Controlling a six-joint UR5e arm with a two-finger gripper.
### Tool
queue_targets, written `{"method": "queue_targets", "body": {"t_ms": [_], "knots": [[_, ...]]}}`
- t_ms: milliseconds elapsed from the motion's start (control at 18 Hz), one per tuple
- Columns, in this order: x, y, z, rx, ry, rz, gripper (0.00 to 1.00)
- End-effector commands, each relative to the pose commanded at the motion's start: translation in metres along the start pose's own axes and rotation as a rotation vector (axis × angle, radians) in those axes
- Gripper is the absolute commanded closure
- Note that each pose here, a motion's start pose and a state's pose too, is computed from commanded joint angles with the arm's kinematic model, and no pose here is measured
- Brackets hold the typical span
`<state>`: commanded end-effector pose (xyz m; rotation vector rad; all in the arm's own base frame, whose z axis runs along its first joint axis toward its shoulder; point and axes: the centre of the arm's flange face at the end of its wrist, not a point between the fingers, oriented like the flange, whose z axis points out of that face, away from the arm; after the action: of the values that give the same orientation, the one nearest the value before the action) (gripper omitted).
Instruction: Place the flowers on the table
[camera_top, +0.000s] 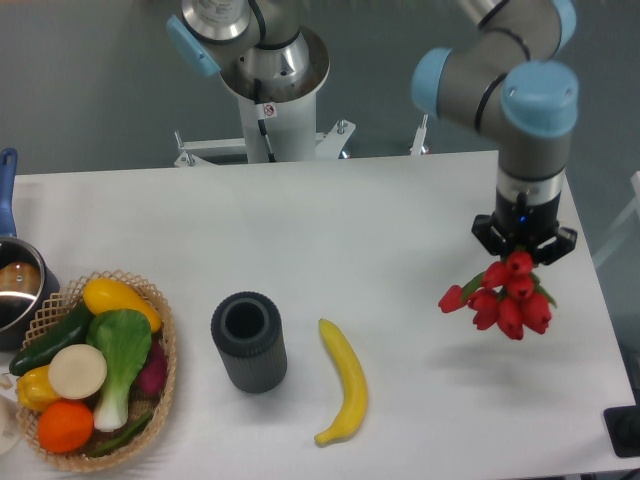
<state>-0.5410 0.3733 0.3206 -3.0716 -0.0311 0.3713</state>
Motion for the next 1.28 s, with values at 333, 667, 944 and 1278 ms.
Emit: {"method": "queue_targets", "body": {"t_ms": [333, 667, 944, 1278], "knots": [[0.010, -0.016, 0.018, 0.003, 0.032, 0.013, 1.00], [0.027, -0.033, 0.032, 0.002, 0.061, 0.040, 0.21], [0.024, -0.027, 0.025, 0.005, 0.020, -0.002, 0.00], [0.011, 0.009, 0.000, 0.037, -0.006, -0.060, 0.00]]}}
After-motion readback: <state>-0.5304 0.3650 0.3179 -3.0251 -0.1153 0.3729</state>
